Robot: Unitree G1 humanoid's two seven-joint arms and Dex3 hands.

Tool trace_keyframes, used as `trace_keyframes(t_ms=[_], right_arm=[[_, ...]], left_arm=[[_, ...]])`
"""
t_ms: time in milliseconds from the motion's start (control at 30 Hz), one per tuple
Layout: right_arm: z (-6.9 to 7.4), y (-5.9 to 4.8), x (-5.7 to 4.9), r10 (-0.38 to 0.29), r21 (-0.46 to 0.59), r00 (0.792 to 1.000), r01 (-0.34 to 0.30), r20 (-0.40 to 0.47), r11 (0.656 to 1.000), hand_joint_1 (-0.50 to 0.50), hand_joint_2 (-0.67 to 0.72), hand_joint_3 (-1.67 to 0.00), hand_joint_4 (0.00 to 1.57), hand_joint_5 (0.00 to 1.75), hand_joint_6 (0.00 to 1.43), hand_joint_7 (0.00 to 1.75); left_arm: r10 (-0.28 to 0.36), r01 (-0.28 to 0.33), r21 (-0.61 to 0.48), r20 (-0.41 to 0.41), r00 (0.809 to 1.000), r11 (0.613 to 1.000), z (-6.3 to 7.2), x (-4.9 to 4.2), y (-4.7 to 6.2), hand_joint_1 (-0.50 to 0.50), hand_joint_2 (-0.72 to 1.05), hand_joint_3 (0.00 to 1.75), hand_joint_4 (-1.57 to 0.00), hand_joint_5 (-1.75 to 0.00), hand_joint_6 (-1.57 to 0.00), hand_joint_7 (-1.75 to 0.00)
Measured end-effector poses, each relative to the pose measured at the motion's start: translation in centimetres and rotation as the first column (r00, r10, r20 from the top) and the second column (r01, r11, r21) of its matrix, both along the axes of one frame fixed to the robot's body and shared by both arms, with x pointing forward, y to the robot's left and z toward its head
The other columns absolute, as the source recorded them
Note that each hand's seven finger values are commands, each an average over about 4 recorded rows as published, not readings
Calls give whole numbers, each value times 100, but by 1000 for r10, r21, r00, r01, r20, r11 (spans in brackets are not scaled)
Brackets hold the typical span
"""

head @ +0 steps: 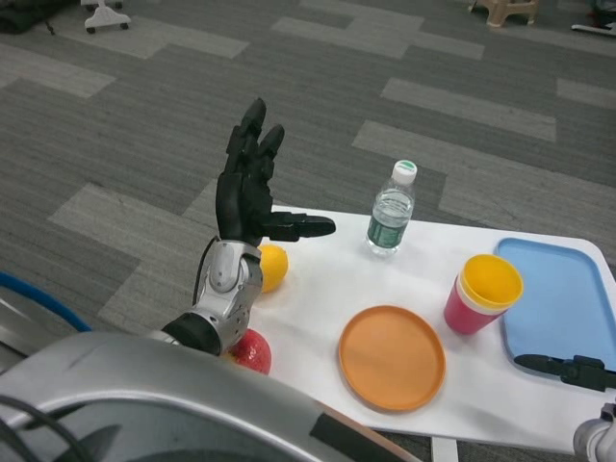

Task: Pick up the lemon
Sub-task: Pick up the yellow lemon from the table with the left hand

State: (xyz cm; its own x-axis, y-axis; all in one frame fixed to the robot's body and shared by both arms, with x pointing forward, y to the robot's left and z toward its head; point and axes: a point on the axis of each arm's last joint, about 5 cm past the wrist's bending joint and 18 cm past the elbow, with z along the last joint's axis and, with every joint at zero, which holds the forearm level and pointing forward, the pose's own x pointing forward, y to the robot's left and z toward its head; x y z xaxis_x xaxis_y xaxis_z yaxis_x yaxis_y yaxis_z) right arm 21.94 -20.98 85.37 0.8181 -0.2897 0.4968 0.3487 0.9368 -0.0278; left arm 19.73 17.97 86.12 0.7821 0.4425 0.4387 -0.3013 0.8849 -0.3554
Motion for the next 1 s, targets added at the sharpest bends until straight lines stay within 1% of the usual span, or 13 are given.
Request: trace_keyframes(t_ms=[67,133,200,267,433,500,600,700,800,900,1000], right_arm=[[0,0,0,0,0,1000,0,0,1000,-17,34,0,37,0,0,0],[1,0,0,-1,1,1000,1,1,1000,-17,34,0,37,0,0,0],[2,2,2,0,1,1000,0,1,1000,-17,34,0,37,0,0,0],[3,4,4,1,1,1000,-1,2,1000,-17,34,0,37,0,0,0],[6,3,6,1,1,1000,-1,4,1000,-17,34,0,37,0,0,0],[7,4,7,2,0,1000,-2,4,1000,-15,34,0,37,0,0,0],[6,7,8,4,-1,1000,-4,3,1000,-15,34,0,36,0,0,0],[4,5,7,4,-3,1000,-4,2,1000,-12,34,0,36,0,0,0],[1,4,5,4,-4,1000,-4,0,1000,-12,34,0,36,0,0,0],[-7,7,0,8,-8,1000,-8,-5,1000,-12,34,0,34,0,0,0],[-17,2,-7,7,-14,1000,-7,-12,1000,-12,34,0,34,0,0,0]], left_arm=[[16,-16,11,22,1000,1000,56,-5,36,50,-2,9,0,-62,-14,-28],[41,-41,18,40,998,999,101,-24,86,50,1,9,0,-67,-12,-28],[69,-71,20,51,996,997,136,-51,141,50,10,9,0,-72,-10,-28],[102,-103,15,45,994,995,157,-95,195,50,21,9,0,-72,-10,-28],[195,-195,-6,5,981,981,213,-245,363,50,32,9,0,-72,-8,-28],[228,-228,-6,-2,974,974,240,-311,434,50,38,9,0,-72,-7,-28],[269,-269,1,-16,963,963,262,-410,522,50,45,9,0,-69,-6,-28],[315,-315,14,-26,949,949,278,-545,603,50,52,9,0,-67,-8,-28],[354,-353,15,-52,934,935,257,-681,660,50,58,9,0,-64,-8,-28],[363,-364,11,-102,926,931,200,-797,689,50,60,9,0,-62,-8,-28],[317,-320,11,-176,932,947,134,-910,726,50,60,9,0,-62,-8,-28]])
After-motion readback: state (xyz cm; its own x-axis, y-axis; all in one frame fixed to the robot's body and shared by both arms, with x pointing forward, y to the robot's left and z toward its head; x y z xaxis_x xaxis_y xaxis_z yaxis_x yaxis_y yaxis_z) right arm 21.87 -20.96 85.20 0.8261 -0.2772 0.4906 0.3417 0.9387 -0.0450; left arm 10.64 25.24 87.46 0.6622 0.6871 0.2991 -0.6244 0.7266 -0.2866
